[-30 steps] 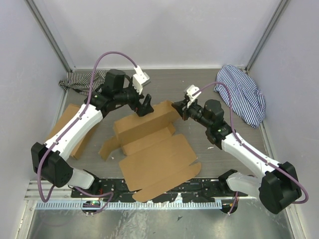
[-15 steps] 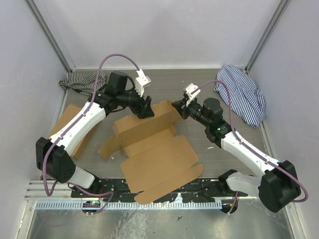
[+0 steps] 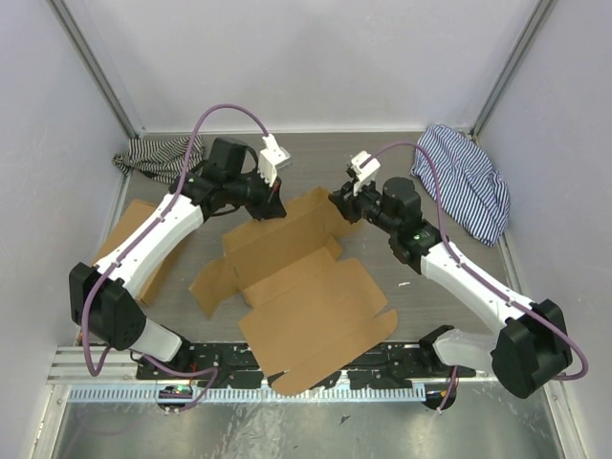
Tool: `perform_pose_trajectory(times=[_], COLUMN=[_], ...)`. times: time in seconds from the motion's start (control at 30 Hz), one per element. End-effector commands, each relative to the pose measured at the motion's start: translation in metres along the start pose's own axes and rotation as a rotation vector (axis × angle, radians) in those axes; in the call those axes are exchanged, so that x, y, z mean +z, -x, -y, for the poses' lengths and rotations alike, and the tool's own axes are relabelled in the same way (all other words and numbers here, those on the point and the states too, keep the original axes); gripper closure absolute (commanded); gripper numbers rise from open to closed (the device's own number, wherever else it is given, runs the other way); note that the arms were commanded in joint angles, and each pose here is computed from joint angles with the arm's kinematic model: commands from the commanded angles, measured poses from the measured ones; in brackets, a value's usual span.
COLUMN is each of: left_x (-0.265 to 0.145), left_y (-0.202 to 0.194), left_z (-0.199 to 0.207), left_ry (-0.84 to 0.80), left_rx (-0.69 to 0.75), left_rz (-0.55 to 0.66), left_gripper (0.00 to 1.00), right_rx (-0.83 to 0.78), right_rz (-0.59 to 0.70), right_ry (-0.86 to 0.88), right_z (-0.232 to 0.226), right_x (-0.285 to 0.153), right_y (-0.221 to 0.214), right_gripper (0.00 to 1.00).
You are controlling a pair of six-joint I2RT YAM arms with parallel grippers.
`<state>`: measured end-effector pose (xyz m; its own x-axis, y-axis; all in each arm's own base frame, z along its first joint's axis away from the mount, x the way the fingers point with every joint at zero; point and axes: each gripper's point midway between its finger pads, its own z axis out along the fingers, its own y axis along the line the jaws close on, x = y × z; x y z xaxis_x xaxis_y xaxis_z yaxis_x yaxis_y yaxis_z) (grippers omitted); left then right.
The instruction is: Fold the paper box
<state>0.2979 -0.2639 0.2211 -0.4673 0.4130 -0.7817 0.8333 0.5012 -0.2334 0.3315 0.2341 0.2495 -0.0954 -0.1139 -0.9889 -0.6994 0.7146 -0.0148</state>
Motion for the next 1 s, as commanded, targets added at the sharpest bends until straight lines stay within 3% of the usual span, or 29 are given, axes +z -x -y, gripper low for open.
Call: perform_pose_trajectory(times=[0.0,0.13,0.37,0.57,0.73,0.97], left_x=[-0.011,-0.019,-0.017,-0.012,-0.009,-0.011], left_y=[0.006,0.011,-0.010,-0.023,-0.024,-0.017], left_z=[0.001,-0.008,-0.029,-0.038,-0.043,-0.035], left_ry=[0.073,0.209,0.511,0.610,0.681,0.805], left_rx=[0.046,0.108,0.311,0.369,0.390,0.551], left_rz=[-0.040,-0.087,-0.301,-0.338,-0.338,-0.332], left_gripper=[1.00,1.00,1.00,1.00,1.00,1.00], right_rx=[0.039,0.091,0.219,0.459,0.439,0.498], right_rz=[0.023,-0.006,-0.084,-0.015,-0.075,-0.191], right_ry=[-0.115,-0.314,-0.679,-0.609,-0.471,-0.492], right_z=[0.020,0.055,0.134,0.177,0.162,0.177], right_x=[0.001,-0.002,-0.017,-0.037,-0.026,0.001], right_y=[0.036,0.048,0.052,0.051,0.041,-0.002], right_gripper=[0.78,0.75,0.72,0.71,0.70,0.70])
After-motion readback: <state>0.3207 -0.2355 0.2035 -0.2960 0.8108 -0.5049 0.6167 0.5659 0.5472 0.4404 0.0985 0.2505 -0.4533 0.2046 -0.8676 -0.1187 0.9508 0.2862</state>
